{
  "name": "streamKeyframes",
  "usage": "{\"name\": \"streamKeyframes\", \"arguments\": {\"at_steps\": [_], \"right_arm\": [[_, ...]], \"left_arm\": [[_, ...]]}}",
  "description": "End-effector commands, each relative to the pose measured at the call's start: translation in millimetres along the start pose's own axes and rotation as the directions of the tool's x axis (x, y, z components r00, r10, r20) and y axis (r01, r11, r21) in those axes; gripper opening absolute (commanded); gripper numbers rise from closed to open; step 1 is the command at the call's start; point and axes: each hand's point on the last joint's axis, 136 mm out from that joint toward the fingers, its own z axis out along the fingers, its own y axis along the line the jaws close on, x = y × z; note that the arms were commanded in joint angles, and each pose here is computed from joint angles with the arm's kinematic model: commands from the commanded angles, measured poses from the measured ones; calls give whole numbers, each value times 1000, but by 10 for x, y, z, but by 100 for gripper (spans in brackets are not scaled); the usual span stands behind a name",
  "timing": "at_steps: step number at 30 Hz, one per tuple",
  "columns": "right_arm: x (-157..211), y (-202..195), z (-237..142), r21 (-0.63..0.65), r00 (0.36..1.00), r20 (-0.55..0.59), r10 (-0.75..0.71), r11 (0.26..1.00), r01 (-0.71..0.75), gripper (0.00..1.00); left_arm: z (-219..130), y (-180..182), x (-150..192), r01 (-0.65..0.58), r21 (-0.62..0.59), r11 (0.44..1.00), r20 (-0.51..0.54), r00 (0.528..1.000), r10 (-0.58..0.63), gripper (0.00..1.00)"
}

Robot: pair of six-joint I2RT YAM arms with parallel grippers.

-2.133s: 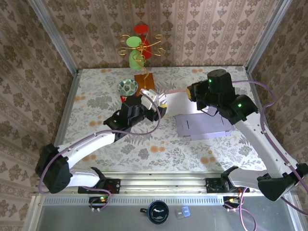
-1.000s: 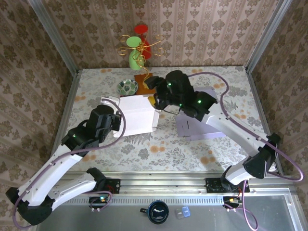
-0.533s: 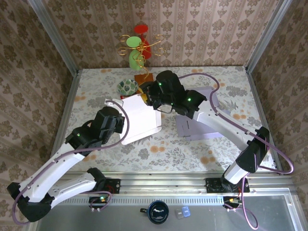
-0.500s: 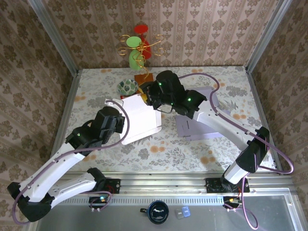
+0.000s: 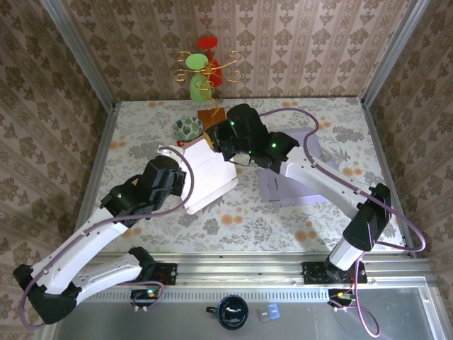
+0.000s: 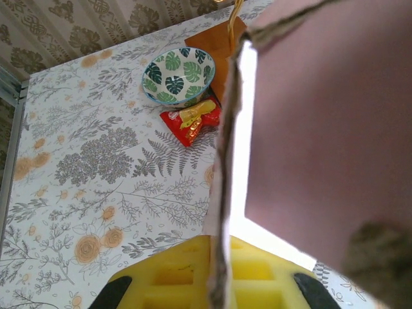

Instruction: Fold the paper box

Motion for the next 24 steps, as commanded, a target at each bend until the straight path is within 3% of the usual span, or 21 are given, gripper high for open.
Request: {"name": "streamKeyframes", "arguments": {"at_steps": [1, 6, 7, 9, 15, 18, 24], "right_arm": [[-36, 158, -11, -38, 1000, 12, 8, 999, -7, 14], [-105, 115, 18, -26, 999, 33, 1, 1000, 0, 1], [-113, 104, 25, -24, 999, 36, -2, 1000, 3, 0], [-140, 58, 70, -19, 999, 40, -1, 1000, 2, 0], [-145, -21, 293, -57, 1000, 24, -10, 998, 11, 0], [-150, -73, 447, -64, 999, 17, -29, 998, 30, 0], [-120, -283, 718, -49, 999, 5, -52, 997, 53, 0]], "left_arm": [[13, -29, -32, 17, 19, 1000, 22, 1000, -17, 0], [20, -54, 7, 29, 42, 999, 25, 999, -30, 0], [22, -52, 20, 35, 46, 998, 22, 999, -36, 5], [6, -28, 41, 61, 55, 997, 18, 998, -62, 35], [-259, 157, -45, 186, 105, 977, 78, 978, -194, 62], [-412, 226, -52, 233, 127, 964, 99, 964, -246, 67], [-559, 409, 112, 304, 82, 949, 81, 947, -310, 65]]}}
